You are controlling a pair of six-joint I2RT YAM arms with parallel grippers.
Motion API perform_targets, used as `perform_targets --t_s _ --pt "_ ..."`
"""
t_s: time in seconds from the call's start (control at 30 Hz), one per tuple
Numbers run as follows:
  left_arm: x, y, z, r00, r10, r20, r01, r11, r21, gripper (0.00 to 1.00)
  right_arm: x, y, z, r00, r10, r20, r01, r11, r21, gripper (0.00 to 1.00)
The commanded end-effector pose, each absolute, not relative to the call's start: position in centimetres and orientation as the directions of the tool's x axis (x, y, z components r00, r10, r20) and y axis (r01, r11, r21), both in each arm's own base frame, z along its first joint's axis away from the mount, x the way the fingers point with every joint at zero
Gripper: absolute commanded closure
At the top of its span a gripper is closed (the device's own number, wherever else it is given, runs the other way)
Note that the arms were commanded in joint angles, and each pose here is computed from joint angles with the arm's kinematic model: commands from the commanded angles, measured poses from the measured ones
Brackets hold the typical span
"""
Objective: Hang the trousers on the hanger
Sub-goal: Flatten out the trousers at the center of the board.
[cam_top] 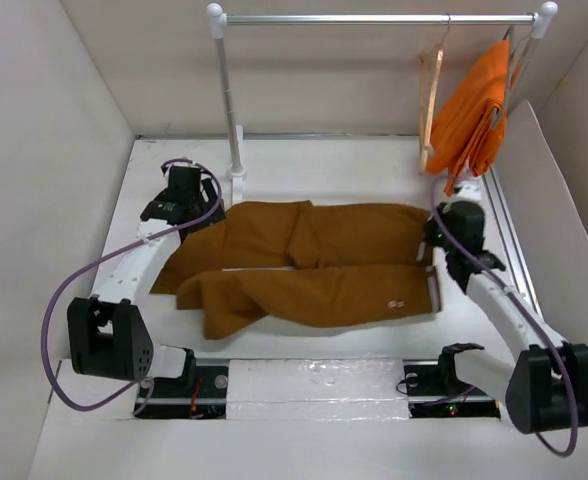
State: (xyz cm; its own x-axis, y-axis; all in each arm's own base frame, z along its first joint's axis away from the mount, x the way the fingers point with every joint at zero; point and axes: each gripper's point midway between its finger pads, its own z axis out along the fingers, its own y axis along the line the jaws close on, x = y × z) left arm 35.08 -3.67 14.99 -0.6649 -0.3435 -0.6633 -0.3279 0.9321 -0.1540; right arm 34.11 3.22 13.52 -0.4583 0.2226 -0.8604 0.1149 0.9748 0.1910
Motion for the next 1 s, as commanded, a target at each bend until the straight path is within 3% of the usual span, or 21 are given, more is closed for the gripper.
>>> perform_targets --t_s 0.0,0.03,0.13,0.23,0.3,0.37,0.4,0.43,0.5,0.53,0.6,0.7,0.73,0.77,0.83,0.87,0.9,0.97 --pt "34.2 -2.7 16.6 -0.646 -0.326 -0.690 -0.337 0.933 -0.126 0.26 34.0 -6.4 20.1 -0.315 0.199 -0.928 0.426 0.903 0.049 0.92" --pt "33.9 -2.4 16.3 -0.647 -0.322 -0.691 -0.348 0.931 -0.108 0.26 34.9 -6.6 21.1 -0.287 0.198 -0.937 0.413 0.908 0.065 0.53" --pt "33.2 -1.7 15.5 -0.645 -0.334 -0.687 -0.381 0.920 -0.089 0.24 34.9 -6.6 21.3 -0.352 0.204 -0.913 0.414 0.909 0.044 0.20" --pt "33.3 -1.0 15.2 -0.629 -0.363 -0.688 -0.404 0.908 -0.111 0.20 35.0 -1.5 21.5 -0.361 0.172 -0.917 0.223 0.970 0.094 0.20" --pt "33.7 -0.6 14.6 -0.624 -0.382 -0.682 -0.414 0.901 -0.125 0.16 33.2 1.8 18.6 -0.414 0.162 -0.896 0.107 0.986 0.129 0.21" --pt "33.8 -0.3 12.7 -0.664 -0.374 -0.647 -0.429 0.900 -0.080 0.14 30.5 5.7 16.0 -0.450 0.132 -0.883 -0.039 0.985 0.167 0.29" --pt "33.8 -0.5 11.9 -0.682 -0.370 -0.631 -0.422 0.904 -0.074 0.13 29.3 7.6 15.4 -0.459 0.117 -0.881 -0.119 0.974 0.191 0.39" --pt "34.0 -0.6 10.5 -0.707 -0.363 -0.607 -0.416 0.907 -0.057 0.12 28.9 9.5 16.3 -0.407 0.107 -0.907 -0.218 0.953 0.210 0.71" --pt "34.6 -0.3 9.5 -0.710 -0.365 -0.602 -0.431 0.901 -0.038 0.12 25.9 13.9 15.8 -0.396 0.054 -0.917 -0.427 0.873 0.235 0.90" --pt "34.8 -0.3 8.3 -0.725 -0.368 -0.582 -0.439 0.898 -0.021 0.12 24.9 14.9 15.5 -0.402 0.013 -0.915 -0.478 0.850 0.222 0.94" --pt "35.8 -0.5 7.5 -0.724 -0.380 -0.576 -0.445 0.895 -0.030 0.11 23.0 17.4 15.9 -0.399 -0.066 -0.915 -0.571 0.798 0.192 0.90" --pt "37.1 -1.5 6.0 -0.734 -0.400 -0.548 -0.438 0.896 -0.067 0.12 21.2 19.1 14.1 -0.432 -0.199 -0.880 -0.642 0.753 0.145 0.50" --pt "37.4 -1.9 5.5 -0.739 -0.406 -0.538 -0.434 0.897 -0.080 0.16 21.1 19.4 14.0 -0.436 -0.222 -0.872 -0.653 0.745 0.137 0.36" --pt "37.8 -2.1 5.5 -0.734 -0.411 -0.541 -0.433 0.896 -0.093 0.33 20.9 19.9 13.9 -0.441 -0.235 -0.866 -0.663 0.736 0.138 0.32" --pt "38.5 -2.9 5.9 -0.726 -0.430 -0.536 -0.424 0.894 -0.143 0.44 20.4 21.6 14.1 -0.422 -0.253 -0.870 -0.707 0.693 0.141 0.29" --pt "38.7 -3.2 6.1 -0.723 -0.430 -0.541 -0.414 0.896 -0.159 0.66 20.3 22.1 14.1 -0.417 -0.255 -0.872 -0.716 0.683 0.143 0.29" --pt "38.3 -3.0 6.3 -0.719 -0.439 -0.539 -0.427 0.891 -0.156 1.00 20.3 22.7 14.1 -0.410 -0.253 -0.876 -0.721 0.678 0.141 0.28" --pt "37.6 -2.2 6.3 -0.714 -0.439 -0.546 -0.453 0.884 -0.119 1.00 20.7 22.9 14.1 -0.407 -0.248 -0.879 -0.715 0.686 0.138 0.28"
